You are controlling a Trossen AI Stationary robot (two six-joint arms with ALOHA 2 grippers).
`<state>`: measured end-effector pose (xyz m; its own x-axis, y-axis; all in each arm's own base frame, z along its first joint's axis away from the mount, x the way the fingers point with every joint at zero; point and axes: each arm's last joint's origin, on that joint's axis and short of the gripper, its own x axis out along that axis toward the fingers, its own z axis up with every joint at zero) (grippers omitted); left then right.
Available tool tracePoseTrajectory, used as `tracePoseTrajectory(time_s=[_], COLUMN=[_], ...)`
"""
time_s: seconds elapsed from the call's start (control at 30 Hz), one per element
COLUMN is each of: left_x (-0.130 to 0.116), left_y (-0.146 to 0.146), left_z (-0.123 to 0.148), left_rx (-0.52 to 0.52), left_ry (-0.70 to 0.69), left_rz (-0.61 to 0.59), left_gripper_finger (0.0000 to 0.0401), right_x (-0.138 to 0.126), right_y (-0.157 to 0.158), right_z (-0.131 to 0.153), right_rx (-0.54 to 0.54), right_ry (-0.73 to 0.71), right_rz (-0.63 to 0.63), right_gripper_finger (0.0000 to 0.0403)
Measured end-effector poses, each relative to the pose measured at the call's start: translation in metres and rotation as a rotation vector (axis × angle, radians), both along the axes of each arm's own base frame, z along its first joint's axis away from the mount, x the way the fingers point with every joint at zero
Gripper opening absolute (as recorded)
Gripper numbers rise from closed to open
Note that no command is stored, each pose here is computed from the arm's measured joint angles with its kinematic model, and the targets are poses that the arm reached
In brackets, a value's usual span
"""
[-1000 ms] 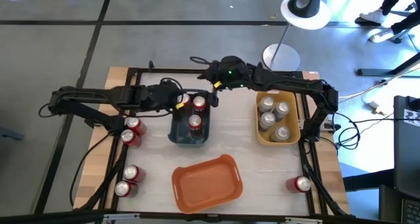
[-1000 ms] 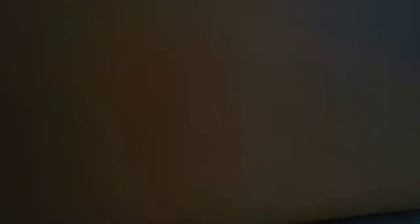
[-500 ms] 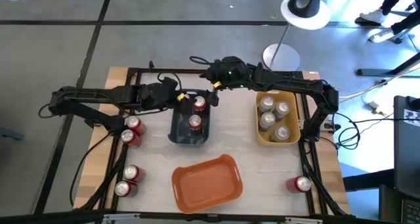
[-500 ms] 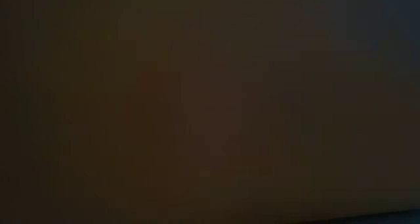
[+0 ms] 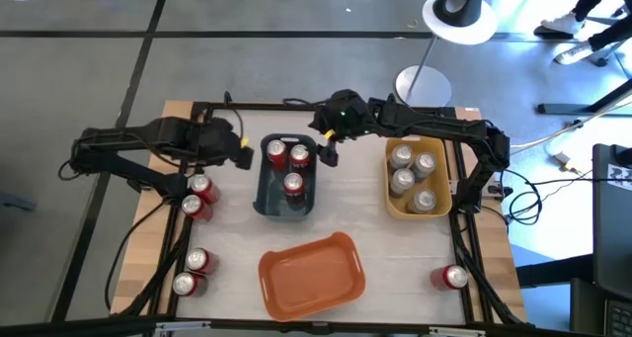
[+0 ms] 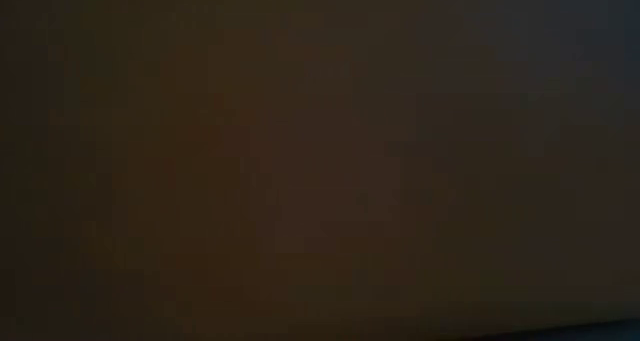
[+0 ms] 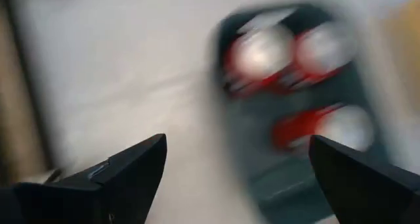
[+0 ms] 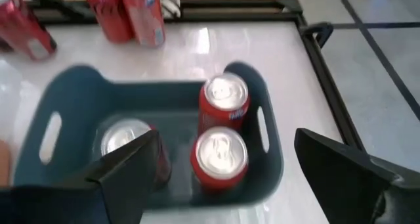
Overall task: Sort soda cans
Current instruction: Put the orange soda can into the blue bin
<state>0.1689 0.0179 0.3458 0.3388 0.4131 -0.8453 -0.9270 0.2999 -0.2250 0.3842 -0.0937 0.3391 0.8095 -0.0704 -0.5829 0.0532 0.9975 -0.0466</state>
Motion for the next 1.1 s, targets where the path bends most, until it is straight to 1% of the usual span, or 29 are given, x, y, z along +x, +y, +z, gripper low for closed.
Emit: tracePoseTrajectory(time_s=[0.1,0.17,0.23,0.33,0.4,0.5,0.57,0.63,0.73,0.83,0.93,1.03,1.1], left_x=[-0.014,-0.021,-0.021,-0.021,-0.02,-0.02,-0.02,-0.02,-0.02,-0.02,-0.02,-0.021,-0.021], left_y=[-0.002,-0.003,-0.004,-0.004,-0.004,-0.004,-0.004,-0.004,-0.004,-0.004,-0.003,0.0,0.003], left_z=[-0.008,-0.011,-0.015,-0.019,-0.021,-0.023,-0.023,-0.023,-0.023,-0.023,-0.023,-0.023,-0.023], left_rx=[-0.088,-0.131,-0.156,-0.156,-0.155,-0.149,-0.146,-0.143,-0.138,-0.136,-0.129,-0.129,-0.12], left_ry=[0.158,0.231,0.246,0.268,0.282,0.303,0.308,0.312,0.321,0.325,0.337,0.343,0.362], left_rz=[0.037,0.055,0.057,0.042,0.034,0.009,-0.007,-0.019,-0.04,-0.051,-0.077,-0.078,-0.106], left_gripper_finger=[0.0359,0.0359,0.0359,0.0359,0.0359,0.0359,0.0359,0.0359,0.0359,0.0359,0.0359,0.0359,0.0359], right_x=[-0.003,-0.006,-0.01,-0.017,-0.023,-0.032,-0.039,-0.046,-0.059,-0.072,-0.082,-0.086,-0.086], right_y=[0.0,0.001,0.002,0.004,0.007,0.013,0.017,0.02,0.024,0.026,0.028,0.029,0.029], right_z=[-0.004,-0.007,-0.012,-0.019,-0.023,-0.024,-0.018,-0.009,0.005,0.011,0.009,0.001,-0.006], right_rx=[-0.023,-0.022,-0.022,-0.004,0.046,0.155,0.209,0.234,0.231,0.216,0.198,0.198,0.206], right_ry=[0.051,0.098,0.16,0.268,0.332,0.386,0.377,0.353,0.311,0.258,0.203,0.146,0.118], right_rz=[0.017,0.027,0.042,0.059,0.098,0.201,0.256,0.283,0.284,0.249,0.216,0.186,0.174], right_gripper_finger=[0.0351,0.0351,0.0351,0.0351,0.0351,0.0351,0.0351,0.0351,0.0351,0.0351,0.0351,0.0351,0.0351])
